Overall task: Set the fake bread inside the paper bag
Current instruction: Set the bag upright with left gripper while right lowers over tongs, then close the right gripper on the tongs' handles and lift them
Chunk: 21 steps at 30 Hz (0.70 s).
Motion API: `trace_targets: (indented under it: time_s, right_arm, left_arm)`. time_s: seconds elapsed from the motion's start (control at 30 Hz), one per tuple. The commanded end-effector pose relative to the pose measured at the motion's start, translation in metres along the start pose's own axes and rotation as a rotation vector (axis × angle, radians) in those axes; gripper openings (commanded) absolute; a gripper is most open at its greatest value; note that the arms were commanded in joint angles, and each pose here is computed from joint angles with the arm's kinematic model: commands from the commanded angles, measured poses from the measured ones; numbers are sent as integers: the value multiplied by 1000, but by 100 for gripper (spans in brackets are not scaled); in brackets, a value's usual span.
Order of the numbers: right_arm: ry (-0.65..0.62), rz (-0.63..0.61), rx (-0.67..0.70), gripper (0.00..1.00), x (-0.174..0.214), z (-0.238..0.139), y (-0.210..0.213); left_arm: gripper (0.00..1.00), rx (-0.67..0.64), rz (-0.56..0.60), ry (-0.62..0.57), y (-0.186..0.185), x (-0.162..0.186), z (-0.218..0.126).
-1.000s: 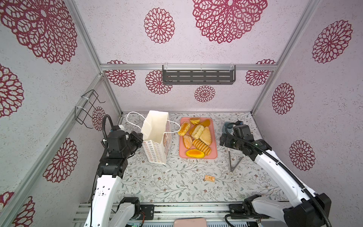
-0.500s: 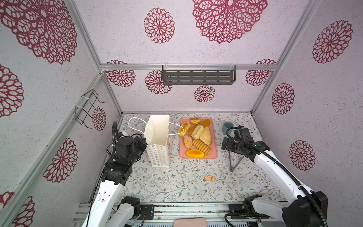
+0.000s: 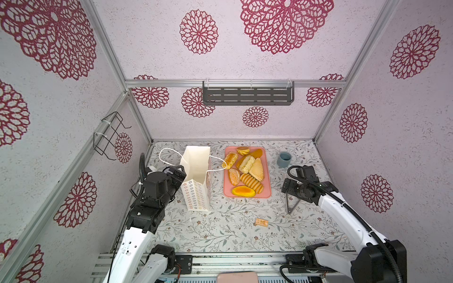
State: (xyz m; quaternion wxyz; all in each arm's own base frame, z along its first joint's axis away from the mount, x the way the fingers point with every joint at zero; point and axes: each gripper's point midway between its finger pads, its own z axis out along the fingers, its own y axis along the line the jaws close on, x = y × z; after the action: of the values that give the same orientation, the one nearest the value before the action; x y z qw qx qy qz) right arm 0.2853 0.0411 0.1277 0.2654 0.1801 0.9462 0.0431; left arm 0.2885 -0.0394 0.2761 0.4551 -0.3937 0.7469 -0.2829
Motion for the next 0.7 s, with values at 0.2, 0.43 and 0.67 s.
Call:
trace_targets:
  time_s: [0.2, 0.43, 0.67]
  right_arm:
    - [9, 84, 22, 99, 12, 6, -18]
    - [34, 107, 61, 97, 22, 14, -28]
    - [79, 114, 84, 94, 30, 37, -29]
  left_arm:
    - [97, -8, 223, -37, -28, -24, -31]
    - [98, -118, 479, 52, -31, -28, -39]
    - [99, -182, 592, 72, -26, -31, -45]
